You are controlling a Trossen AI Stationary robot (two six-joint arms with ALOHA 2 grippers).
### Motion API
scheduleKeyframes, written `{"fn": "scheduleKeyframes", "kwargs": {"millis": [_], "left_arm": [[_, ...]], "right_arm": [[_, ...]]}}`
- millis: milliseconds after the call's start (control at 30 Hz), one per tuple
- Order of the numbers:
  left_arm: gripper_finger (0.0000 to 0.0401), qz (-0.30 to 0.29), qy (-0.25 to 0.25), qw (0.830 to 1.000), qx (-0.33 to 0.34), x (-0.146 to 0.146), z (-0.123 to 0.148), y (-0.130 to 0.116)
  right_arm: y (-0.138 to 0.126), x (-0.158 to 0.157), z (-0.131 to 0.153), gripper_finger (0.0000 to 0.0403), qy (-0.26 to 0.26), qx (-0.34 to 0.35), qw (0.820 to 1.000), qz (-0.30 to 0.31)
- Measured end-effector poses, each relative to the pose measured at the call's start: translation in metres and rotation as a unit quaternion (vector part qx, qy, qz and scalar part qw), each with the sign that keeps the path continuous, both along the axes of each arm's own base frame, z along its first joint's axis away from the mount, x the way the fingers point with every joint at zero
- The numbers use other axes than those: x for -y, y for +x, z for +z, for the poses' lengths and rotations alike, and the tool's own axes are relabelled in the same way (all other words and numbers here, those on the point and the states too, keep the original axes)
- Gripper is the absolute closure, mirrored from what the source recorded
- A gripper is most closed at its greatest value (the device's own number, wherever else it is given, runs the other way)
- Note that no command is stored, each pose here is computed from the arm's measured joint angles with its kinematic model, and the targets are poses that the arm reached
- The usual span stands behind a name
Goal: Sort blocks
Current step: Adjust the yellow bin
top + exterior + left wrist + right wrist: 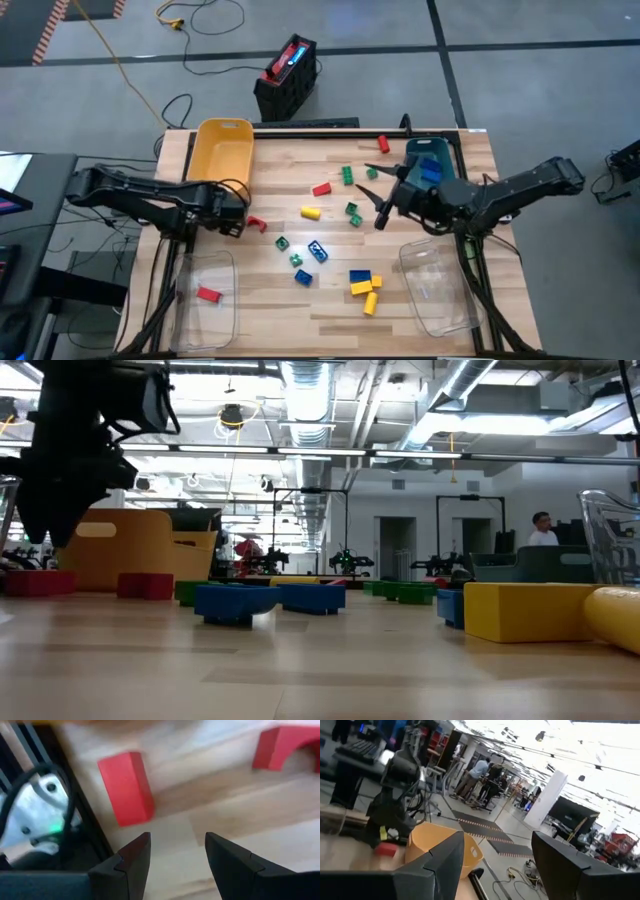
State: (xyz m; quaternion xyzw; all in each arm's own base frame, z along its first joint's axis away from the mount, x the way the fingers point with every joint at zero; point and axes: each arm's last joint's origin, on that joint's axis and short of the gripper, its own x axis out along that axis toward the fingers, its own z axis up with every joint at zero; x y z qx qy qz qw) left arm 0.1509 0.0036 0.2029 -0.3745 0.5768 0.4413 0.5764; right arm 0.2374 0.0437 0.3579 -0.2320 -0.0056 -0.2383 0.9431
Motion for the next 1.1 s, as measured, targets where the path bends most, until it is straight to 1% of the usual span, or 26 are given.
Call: {"fn": "scheduleKeyframes", "kwargs": {"millis": [200, 267, 400, 500, 667, 767, 900, 1000, 1033, 1100], "left_arm": [[0.0218, -0.003, 0.014, 1.000, -0.028, -0.011, 0.000, -0.005], [0.0218, 0.000, 0.014, 1.000, -0.026, -0.012, 0.000, -0.005], [0.0218, -0.012, 0.011, 0.999, -0.039, -0.016, -0.004, -0.003], [0.0218, -0.018, 0.016, 0.997, -0.077, -0.018, -0.009, -0.003], [0.0216, -0.020, 0.009, 0.993, -0.119, -0.022, -0.021, 0.005], [0.0205, -0.029, 0.009, 0.990, -0.136, -0.024, -0.027, 0.010], [0.0177, -0.046, 0.001, 0.987, -0.156, -0.025, -0.034, 0.013], [0.0157, -0.053, -0.011, 0.988, -0.142, -0.025, -0.037, 0.016], [0.0153, -0.053, -0.023, 0.988, -0.141, -0.025, -0.038, 0.017], [0.0148, -0.054, -0.029, 0.990, -0.128, -0.024, -0.037, 0.019]], "right_arm": [[0.003, 0.007, -0.002, 0.0154, 0.006, -0.002, 1.000, 0.018], [0.003, 0.006, -0.002, 0.0154, 0.006, -0.001, 1.000, 0.019], [0.002, 0.004, -0.001, 0.0154, 0.007, 0.000, 1.000, 0.025], [0.002, 0.002, -0.001, 0.0154, 0.007, -0.001, 1.000, 0.030], [0.001, -0.002, -0.003, 0.0154, 0.004, -0.009, 0.999, 0.038], [0.001, -0.003, -0.003, 0.0154, 0.004, -0.009, 0.999, 0.038], [0.001, -0.003, -0.004, 0.0154, 0.003, -0.013, 0.999, 0.039], [0.001, -0.004, -0.004, 0.0154, 0.003, -0.013, 0.999, 0.041], [0.001, -0.005, -0.004, 0.0154, 0.003, -0.013, 0.999, 0.043], [0.001, -0.006, -0.004, 0.0154, 0.003, -0.013, 0.999, 0.044]]}}
